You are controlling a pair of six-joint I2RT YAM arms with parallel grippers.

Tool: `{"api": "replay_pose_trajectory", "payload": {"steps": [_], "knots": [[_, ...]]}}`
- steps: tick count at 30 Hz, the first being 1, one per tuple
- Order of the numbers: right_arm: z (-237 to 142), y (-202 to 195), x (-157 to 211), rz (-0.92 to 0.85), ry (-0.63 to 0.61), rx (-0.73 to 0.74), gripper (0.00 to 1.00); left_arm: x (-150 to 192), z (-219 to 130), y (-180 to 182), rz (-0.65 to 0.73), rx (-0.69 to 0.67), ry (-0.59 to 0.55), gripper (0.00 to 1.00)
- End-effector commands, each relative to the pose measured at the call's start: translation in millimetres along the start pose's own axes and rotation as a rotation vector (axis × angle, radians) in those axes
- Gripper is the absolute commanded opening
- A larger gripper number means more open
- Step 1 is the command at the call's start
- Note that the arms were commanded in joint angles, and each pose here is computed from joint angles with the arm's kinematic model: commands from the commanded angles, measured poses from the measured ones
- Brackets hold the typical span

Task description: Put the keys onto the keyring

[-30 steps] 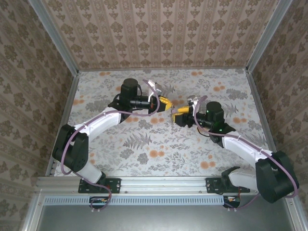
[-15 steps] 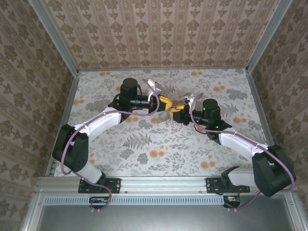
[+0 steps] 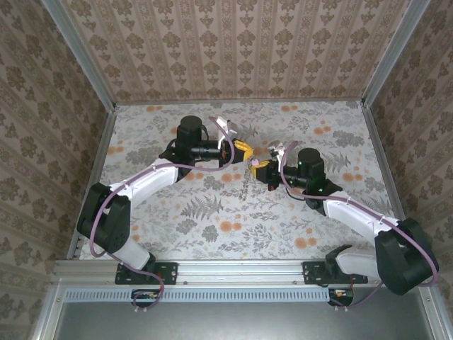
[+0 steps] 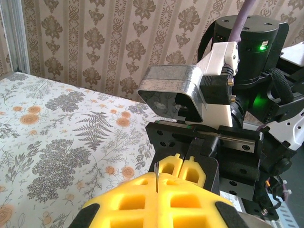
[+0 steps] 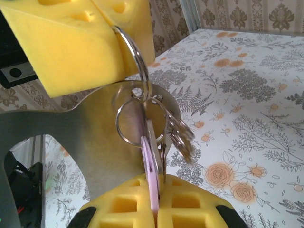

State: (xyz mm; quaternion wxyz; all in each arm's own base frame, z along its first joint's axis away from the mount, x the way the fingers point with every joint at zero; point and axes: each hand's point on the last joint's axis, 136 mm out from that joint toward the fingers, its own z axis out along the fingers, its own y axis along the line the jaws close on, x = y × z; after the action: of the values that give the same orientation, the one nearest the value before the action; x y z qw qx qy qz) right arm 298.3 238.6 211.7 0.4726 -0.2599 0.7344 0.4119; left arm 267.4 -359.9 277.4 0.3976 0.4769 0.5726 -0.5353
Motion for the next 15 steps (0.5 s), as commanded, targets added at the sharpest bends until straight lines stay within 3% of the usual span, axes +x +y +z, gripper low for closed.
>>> {"api": "replay_pose_trajectory", "payload": {"steps": [1, 8, 10, 11, 15], "knots": [[-6.6, -0.7, -1.0, -0.003, -0.001, 0.024, 0.00, -6.0, -5.0, -1.4, 0.020, -0.003, -0.022, 0.00], [-10.6, -1.8, -0.6, -0.005, 0.001, 0.046, 0.00, -6.4, -6.8, -1.3, 0.024, -0.005, -0.025, 0.00], [-11.6, -2.9, -1.7, -0.008, 0.001, 0.056, 0.06, -6.9, -7.0, -2.3, 0.025, -0.002, -0.026, 0.00], [-11.9, -2.5, -2.7, -0.012, 0.000, 0.055, 0.00, -6.9, -7.1, -2.7, 0.025, -0.001, -0.026, 0.00], [-11.4, -2.3, -5.4, -0.014, -0.005, 0.055, 0.00, -5.7, -6.8, -2.7, 0.023, 0.002, -0.024, 0.00]]}}
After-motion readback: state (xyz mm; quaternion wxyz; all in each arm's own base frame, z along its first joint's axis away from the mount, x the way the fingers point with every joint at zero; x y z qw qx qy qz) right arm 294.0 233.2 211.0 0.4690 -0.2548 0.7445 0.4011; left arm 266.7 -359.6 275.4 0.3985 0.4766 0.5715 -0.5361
